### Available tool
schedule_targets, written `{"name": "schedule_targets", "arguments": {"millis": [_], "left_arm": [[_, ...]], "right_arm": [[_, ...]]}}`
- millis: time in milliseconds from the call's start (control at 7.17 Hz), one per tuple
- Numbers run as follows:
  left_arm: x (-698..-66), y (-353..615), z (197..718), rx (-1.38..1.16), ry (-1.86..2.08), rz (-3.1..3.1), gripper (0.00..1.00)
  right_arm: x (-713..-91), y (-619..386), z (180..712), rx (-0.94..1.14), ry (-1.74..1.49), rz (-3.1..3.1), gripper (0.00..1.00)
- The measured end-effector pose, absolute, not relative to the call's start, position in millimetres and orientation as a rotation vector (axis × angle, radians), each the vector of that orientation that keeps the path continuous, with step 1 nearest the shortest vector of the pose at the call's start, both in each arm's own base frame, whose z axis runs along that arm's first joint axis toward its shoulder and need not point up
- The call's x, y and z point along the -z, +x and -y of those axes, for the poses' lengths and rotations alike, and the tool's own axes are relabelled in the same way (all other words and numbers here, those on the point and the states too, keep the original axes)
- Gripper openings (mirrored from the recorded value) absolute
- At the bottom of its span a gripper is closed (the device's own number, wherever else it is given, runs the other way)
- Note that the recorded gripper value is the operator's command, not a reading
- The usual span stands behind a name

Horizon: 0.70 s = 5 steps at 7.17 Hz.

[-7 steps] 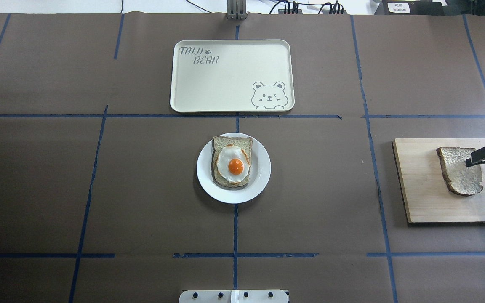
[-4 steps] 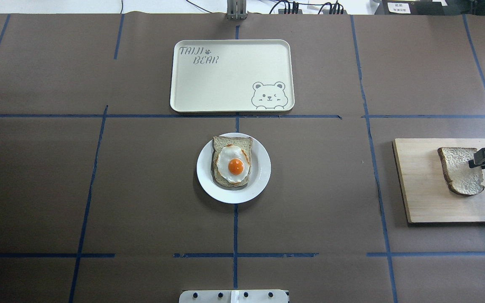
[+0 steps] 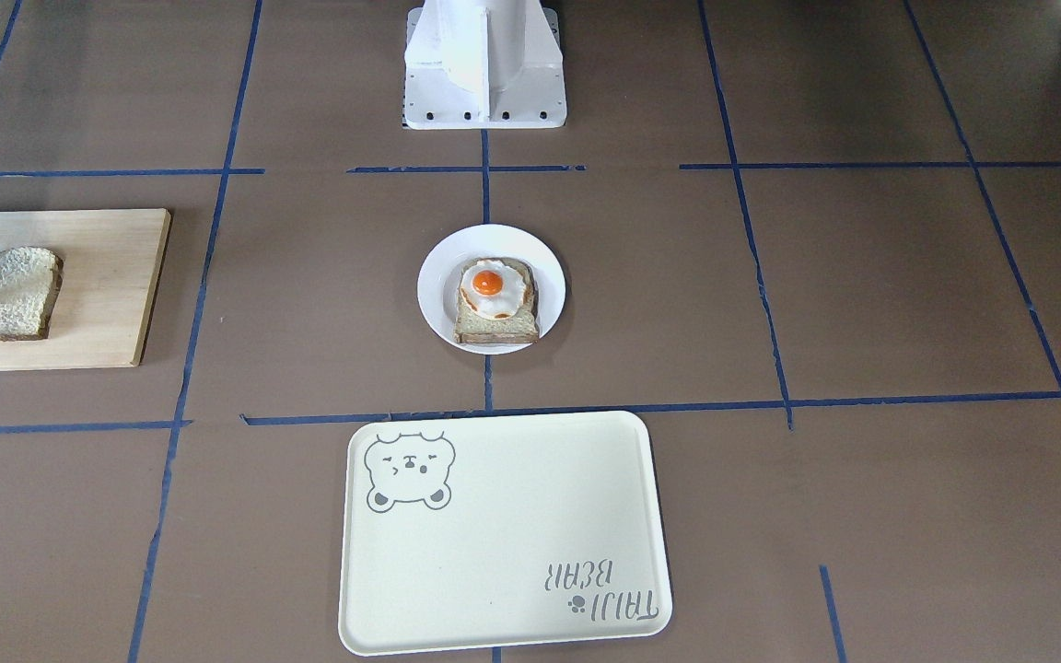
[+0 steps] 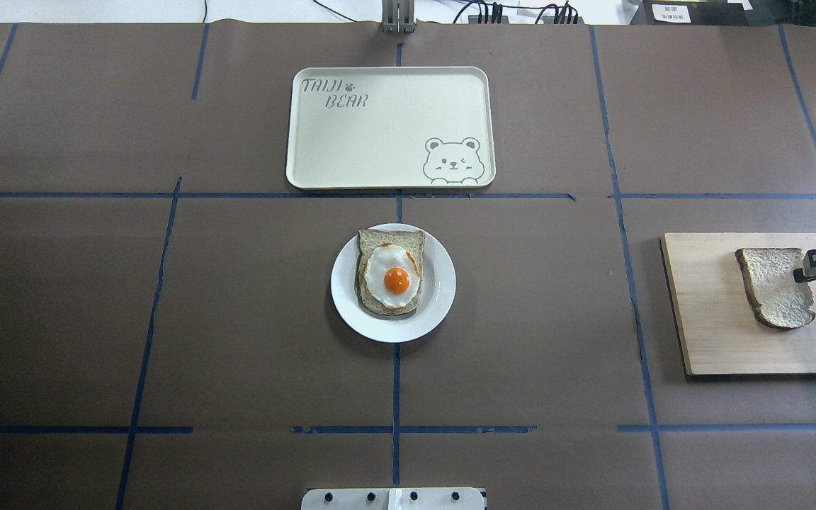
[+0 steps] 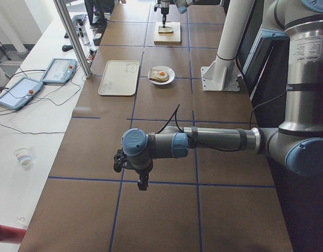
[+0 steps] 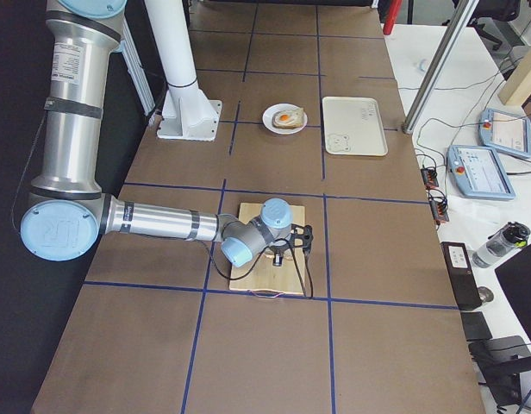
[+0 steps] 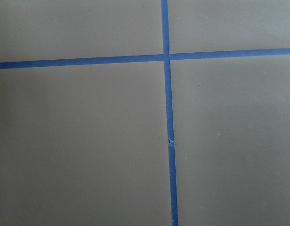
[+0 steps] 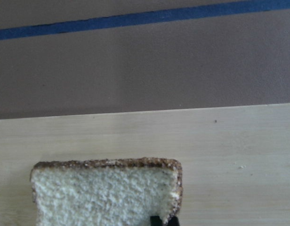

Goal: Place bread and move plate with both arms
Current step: 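Lower the right gripper onto the bread slice on the wooden board and grasp it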

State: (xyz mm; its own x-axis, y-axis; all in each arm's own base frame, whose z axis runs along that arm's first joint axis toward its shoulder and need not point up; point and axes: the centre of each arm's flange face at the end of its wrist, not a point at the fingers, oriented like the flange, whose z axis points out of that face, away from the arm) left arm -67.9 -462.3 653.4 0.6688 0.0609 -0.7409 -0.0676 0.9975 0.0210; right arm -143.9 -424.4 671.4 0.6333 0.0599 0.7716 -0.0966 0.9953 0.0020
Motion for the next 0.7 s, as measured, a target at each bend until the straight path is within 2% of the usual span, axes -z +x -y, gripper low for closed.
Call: {"name": "schedule_targets", "arguments": {"millis": [698], "left_arm": [[-653, -68, 462, -0.072, -0.007, -0.835, 1.00]], "right_arm": [[-635, -136, 421, -0.067, 0.093, 0.935, 0.00]]}}
